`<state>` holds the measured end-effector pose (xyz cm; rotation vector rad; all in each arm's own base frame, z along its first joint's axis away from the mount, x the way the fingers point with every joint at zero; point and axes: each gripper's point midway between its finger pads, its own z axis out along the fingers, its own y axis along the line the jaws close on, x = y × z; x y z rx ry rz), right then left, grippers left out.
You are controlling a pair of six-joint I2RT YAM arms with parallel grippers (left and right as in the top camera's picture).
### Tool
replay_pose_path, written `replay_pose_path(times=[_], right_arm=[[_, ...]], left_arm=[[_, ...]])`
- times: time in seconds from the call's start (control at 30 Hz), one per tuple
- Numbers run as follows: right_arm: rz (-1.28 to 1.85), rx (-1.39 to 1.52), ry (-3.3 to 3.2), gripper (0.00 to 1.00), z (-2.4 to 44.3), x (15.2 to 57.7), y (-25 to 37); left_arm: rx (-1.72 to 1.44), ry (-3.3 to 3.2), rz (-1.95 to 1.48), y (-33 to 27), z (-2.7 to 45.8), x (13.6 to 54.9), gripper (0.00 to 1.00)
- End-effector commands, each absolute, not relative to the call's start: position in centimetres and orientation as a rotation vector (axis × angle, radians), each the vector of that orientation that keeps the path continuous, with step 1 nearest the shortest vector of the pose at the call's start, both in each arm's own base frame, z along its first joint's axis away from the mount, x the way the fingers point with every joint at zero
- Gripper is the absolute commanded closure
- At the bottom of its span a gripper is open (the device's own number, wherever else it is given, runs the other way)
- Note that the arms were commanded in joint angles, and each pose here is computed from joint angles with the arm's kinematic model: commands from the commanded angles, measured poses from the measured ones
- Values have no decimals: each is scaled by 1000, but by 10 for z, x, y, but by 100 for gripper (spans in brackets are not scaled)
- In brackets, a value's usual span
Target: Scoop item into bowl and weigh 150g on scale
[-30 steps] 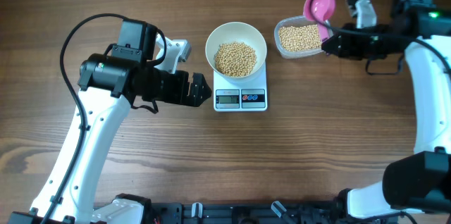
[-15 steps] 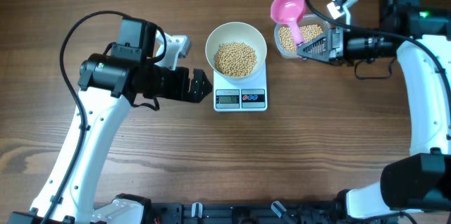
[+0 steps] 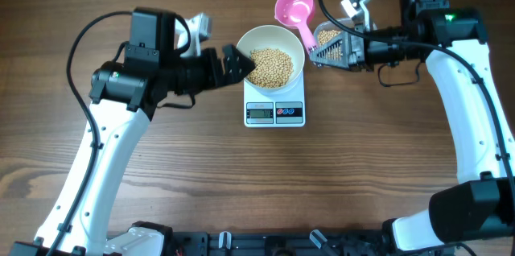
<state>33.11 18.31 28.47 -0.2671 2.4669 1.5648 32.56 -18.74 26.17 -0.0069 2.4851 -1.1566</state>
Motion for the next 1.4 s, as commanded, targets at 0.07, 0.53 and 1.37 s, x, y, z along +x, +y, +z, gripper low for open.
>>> replay_pose_path(times=[0.07,0.53,1.37], right_arm=[[1671,-187,2423,96,309,335,193],[1920,-206,2348,96,342,328,226],[2094,-306,2313,96,362,308,248]], left_arm=[[-15,2389,-1530,-217,301,318,3],[-96,2270,-1667,-237,337,331,38],[-97,2199,-1649,-238,348,341,57]])
